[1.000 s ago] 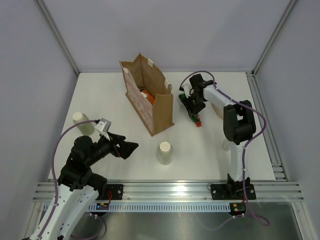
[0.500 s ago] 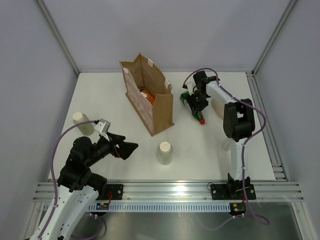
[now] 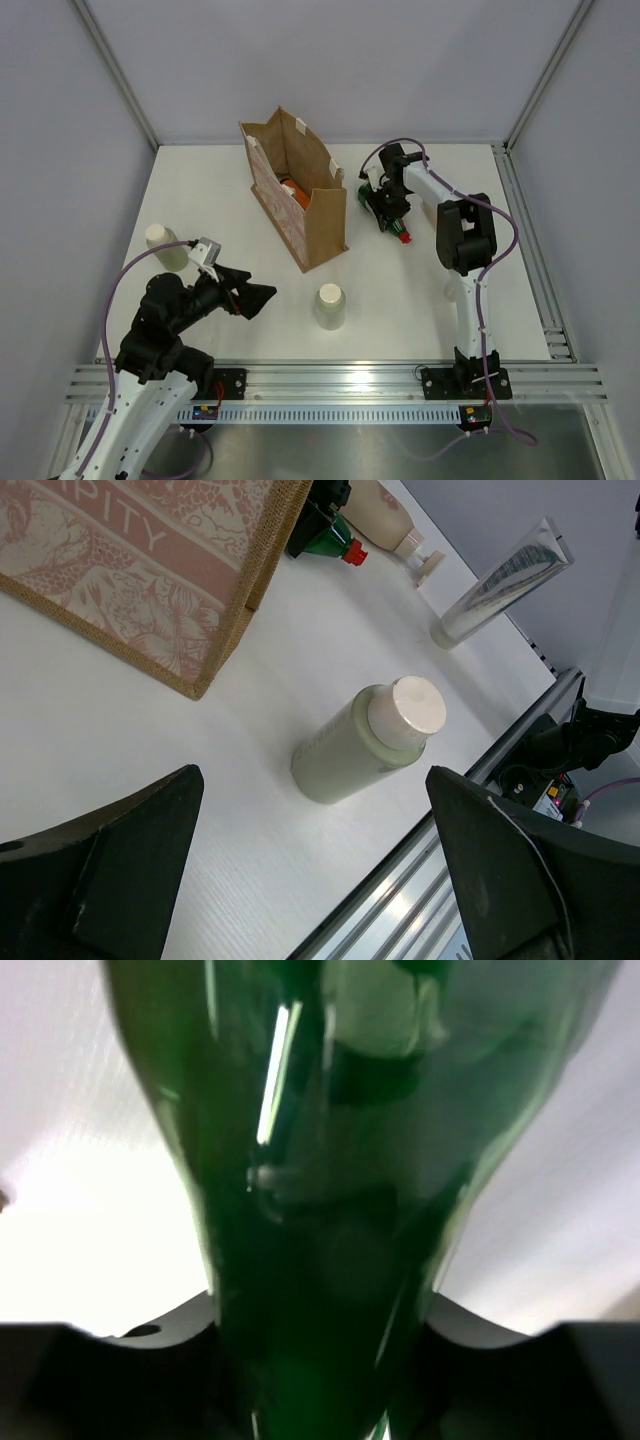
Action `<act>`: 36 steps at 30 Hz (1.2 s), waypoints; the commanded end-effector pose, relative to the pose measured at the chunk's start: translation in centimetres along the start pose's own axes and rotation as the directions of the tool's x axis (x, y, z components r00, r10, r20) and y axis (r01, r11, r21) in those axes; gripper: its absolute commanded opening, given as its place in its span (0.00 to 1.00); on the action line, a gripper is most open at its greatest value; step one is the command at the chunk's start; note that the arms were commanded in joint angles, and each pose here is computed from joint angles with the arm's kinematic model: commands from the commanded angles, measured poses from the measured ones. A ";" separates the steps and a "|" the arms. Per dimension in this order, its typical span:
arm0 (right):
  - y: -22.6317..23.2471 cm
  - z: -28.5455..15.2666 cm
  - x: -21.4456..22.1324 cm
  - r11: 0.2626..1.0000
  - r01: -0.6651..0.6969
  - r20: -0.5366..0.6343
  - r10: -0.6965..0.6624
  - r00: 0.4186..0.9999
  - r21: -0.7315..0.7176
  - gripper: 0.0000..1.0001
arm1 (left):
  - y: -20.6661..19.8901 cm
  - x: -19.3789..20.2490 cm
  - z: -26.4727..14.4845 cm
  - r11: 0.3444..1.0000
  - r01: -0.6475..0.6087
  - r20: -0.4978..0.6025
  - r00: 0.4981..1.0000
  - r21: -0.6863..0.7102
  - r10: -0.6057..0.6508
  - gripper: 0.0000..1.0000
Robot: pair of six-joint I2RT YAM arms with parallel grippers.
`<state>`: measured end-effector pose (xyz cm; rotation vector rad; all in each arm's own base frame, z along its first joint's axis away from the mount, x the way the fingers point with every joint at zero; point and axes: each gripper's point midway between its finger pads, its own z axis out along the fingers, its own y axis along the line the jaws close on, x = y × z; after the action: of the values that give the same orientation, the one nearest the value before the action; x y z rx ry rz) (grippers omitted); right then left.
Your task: Place the personal care products into the canvas bag
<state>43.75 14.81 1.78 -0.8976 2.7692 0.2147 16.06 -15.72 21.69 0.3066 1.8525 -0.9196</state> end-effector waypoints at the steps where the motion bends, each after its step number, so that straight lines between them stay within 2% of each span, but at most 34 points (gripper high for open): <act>1: 1.0 -0.3 -1.1 0.999 0.033 0.022 -0.032 0.999 -0.024 0.43 | -0.9 -1.2 0.2 0.998 -0.037 0.034 0.999 0.047 0.035 0.99; 2: 1.1 -0.8 -1.3 0.999 0.035 0.036 -0.034 0.999 -0.027 0.37 | -0.9 -1.2 0.2 0.998 -0.037 0.034 0.999 0.048 0.036 0.99; 5: 1.7 -2.0 -1.4 0.998 0.019 0.072 -0.015 0.997 -0.067 0.27 | -1.0 -1.1 0.1 0.998 -0.038 0.034 0.999 0.053 0.036 0.99; 8: 2.3 -4.0 -1.4 0.985 -0.034 0.118 0.055 0.992 -0.168 0.20 | -1.1 -1.1 0.1 0.998 -0.038 0.032 0.999 0.057 0.037 0.99; 9: 3.4 -4.4 -1.2 0.968 -0.055 0.126 0.088 0.988 -0.245 0.14 | -1.2 -1.2 0.1 0.997 -0.038 0.034 0.999 0.060 0.036 0.99; 11: 3.2 -6.0 -1.1 0.946 -0.093 0.157 0.147 0.977 -0.310 0.00 | -1.3 -1.2 0.0 0.997 -0.038 0.036 0.999 0.066 0.035 0.99; 15: 5.0 -8.6 -0.8 0.875 -0.093 0.213 0.216 0.953 -0.475 0.00 | -1.6 -1.4 -0.2 0.996 -0.040 0.048 0.998 0.074 0.037 0.99; 21: 7.2 -13.7 -0.2 0.826 -0.049 0.288 0.250 0.924 -0.561 0.00 | -2.1 -1.8 -0.5 0.996 -0.025 0.062 0.998 0.087 0.019 0.99; 24: 8.0 -17.2 -0.4 0.834 -0.003 0.353 0.237 0.905 -0.551 0.00 | -2.1 -1.9 -0.7 0.997 -0.010 0.066 0.998 0.077 0.005 0.99; 29: 8.8 -24.0 -1.2 0.882 0.079 0.486 0.179 0.855 -0.464 0.00 | -0.4 -1.8 -0.9 0.998 0.048 0.067 0.997 -0.033 -0.046 0.99; 32: 8.5 -26.6 -2.3 0.948 0.121 0.550 0.064 0.833 -0.294 0.00 | 1.0 -2.1 -1.1 0.987 0.100 0.087 0.992 -0.122 -0.090 0.99; 35: 10.1 -28.8 -4.3 0.959 0.204 0.591 -0.051 0.805 -0.195 0.00 | 1.9 -2.3 -1.3 0.972 0.149 0.112 0.985 -0.182 -0.130 0.99; 36: 10.6 -30.7 -5.4 0.960 0.229 0.626 -0.082 0.775 -0.159 0.00 | 1.9 -2.4 -1.4 0.969 0.161 0.118 0.983 -0.185 -0.141 0.99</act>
<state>37.17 17.36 26.71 -0.7713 2.2900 0.7671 16.67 -14.14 21.45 0.1121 1.9052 -0.8690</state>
